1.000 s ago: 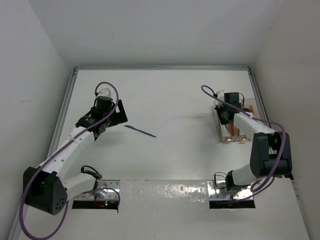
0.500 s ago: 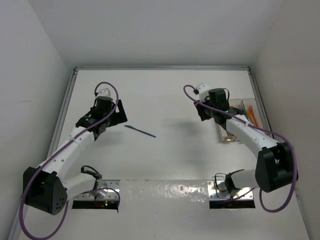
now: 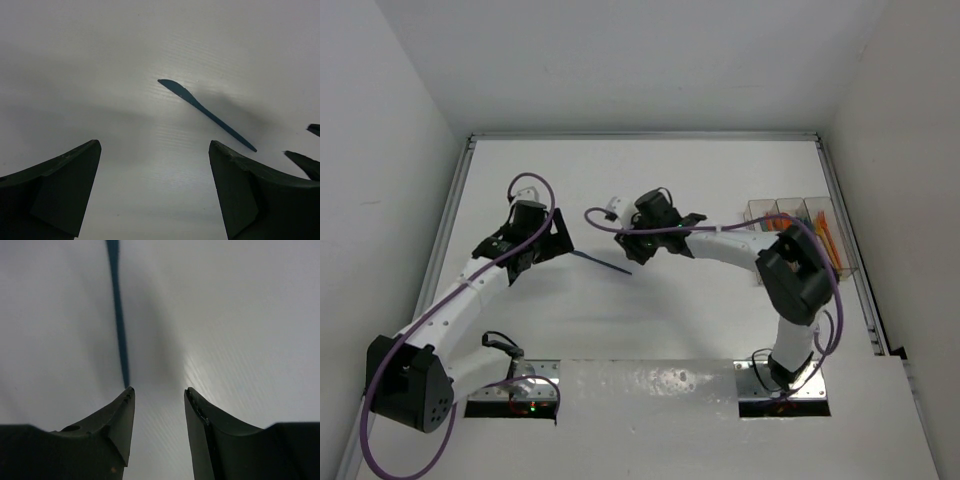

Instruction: Sort the eating utensils into containers

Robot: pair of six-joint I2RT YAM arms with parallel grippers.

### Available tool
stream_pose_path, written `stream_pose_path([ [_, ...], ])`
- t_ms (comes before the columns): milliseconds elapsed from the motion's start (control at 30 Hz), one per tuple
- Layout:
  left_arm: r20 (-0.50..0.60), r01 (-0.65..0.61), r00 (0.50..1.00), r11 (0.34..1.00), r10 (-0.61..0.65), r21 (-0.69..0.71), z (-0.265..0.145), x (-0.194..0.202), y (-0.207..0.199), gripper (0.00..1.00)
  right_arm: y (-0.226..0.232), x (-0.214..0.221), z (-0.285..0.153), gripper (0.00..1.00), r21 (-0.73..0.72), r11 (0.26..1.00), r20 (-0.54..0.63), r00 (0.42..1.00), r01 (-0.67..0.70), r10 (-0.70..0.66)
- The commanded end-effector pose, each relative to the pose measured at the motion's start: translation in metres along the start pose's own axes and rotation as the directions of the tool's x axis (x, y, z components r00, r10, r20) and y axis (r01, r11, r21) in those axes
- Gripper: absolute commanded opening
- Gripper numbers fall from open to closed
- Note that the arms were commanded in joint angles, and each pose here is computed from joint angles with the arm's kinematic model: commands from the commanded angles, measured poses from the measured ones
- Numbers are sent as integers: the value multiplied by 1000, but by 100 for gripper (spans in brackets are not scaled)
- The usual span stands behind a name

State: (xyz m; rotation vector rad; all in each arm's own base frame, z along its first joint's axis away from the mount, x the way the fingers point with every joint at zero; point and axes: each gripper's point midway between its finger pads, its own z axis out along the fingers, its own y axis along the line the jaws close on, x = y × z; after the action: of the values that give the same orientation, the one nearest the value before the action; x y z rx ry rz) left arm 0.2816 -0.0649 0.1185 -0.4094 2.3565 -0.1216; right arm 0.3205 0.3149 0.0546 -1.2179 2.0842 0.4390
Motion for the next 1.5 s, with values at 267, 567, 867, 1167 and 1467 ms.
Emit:
stream_pose_path([
  [267,13,51,999,999,-51,-6,-15,8,9,88,46,-41,76,43,-73,996,32,999,45,-43],
  [567,22,53,998,999,-53,6,-18,7,9,88,47,2,81,22,-46,999,-81,997,9,-13],
  [867,40,30,999,999,-31,22,-18,-2,3,88,27,72,18,0,85,996,-220,974,-37,55],
  [1167,68,-1,998,999,-2,50,-13,-20,-10,88,-58,82,-104,0,413,874,-15,958,-256,288],
  [1467,72,-26,997,997,21,69,-7,-19,-13,88,-153,138,-200,0,647,681,35,906,-343,423],
])
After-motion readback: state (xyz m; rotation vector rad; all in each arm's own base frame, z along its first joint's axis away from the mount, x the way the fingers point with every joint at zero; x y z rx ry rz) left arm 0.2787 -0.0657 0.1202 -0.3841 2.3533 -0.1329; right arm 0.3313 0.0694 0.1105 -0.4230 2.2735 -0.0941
